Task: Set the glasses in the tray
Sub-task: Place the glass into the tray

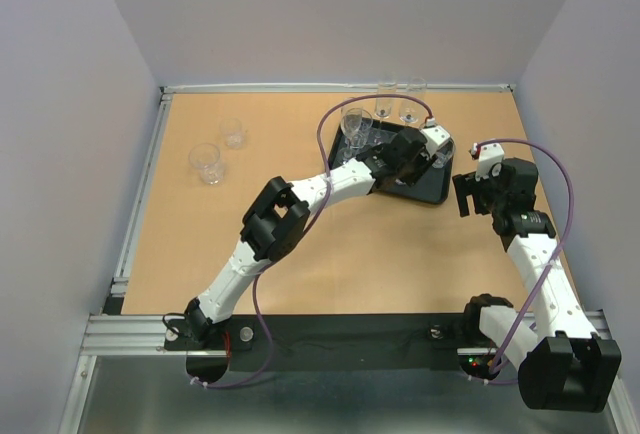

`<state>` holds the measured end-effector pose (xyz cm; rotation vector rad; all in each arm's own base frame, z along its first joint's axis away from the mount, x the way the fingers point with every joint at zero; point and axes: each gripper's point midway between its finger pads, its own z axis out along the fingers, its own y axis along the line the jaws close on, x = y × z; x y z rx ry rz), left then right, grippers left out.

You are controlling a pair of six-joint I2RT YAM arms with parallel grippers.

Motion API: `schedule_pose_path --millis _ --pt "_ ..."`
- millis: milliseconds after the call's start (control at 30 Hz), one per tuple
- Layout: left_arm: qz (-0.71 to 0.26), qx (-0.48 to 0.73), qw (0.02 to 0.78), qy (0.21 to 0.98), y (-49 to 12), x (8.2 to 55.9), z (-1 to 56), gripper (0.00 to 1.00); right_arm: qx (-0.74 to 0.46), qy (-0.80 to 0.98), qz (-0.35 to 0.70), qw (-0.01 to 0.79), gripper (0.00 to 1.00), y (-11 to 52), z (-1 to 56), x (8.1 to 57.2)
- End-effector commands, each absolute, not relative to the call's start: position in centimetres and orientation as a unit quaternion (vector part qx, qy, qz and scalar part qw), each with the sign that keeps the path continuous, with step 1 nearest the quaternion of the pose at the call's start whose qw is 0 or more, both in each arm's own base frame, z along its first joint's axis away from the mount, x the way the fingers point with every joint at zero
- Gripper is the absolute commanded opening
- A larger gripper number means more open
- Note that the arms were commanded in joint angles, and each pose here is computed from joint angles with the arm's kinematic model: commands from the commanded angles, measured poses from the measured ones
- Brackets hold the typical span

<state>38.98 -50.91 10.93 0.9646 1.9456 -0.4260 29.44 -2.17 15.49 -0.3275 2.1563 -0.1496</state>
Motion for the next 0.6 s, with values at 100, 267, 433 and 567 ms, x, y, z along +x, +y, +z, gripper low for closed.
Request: schedule_pose_path --millis 100,267,433,567 --pt "-0.218 0.334 0.552 0.733 -50.4 39.6 24.5 0.58 -0.126 0.861 -0.066 0.488 0.89 -2.4 16.9 29.9" --pt "-0.223 0.313 0.580 0.718 -47.8 38.2 28.1 0.64 -0.129 0.860 -0.065 0.490 0.89 -2.3 17.0 29.9" --pt "-0.223 0.299 0.588 0.717 -45.0 36.7 29.3 0.66 -0.134 0.859 -0.063 0.491 0.89 -2.1 16.9 29.9" --pt "-0.225 0.277 0.596 0.720 -41.7 35.5 30.0 0.68 -0.140 0.857 -0.056 0.493 0.89 -1.8 17.0 29.9"
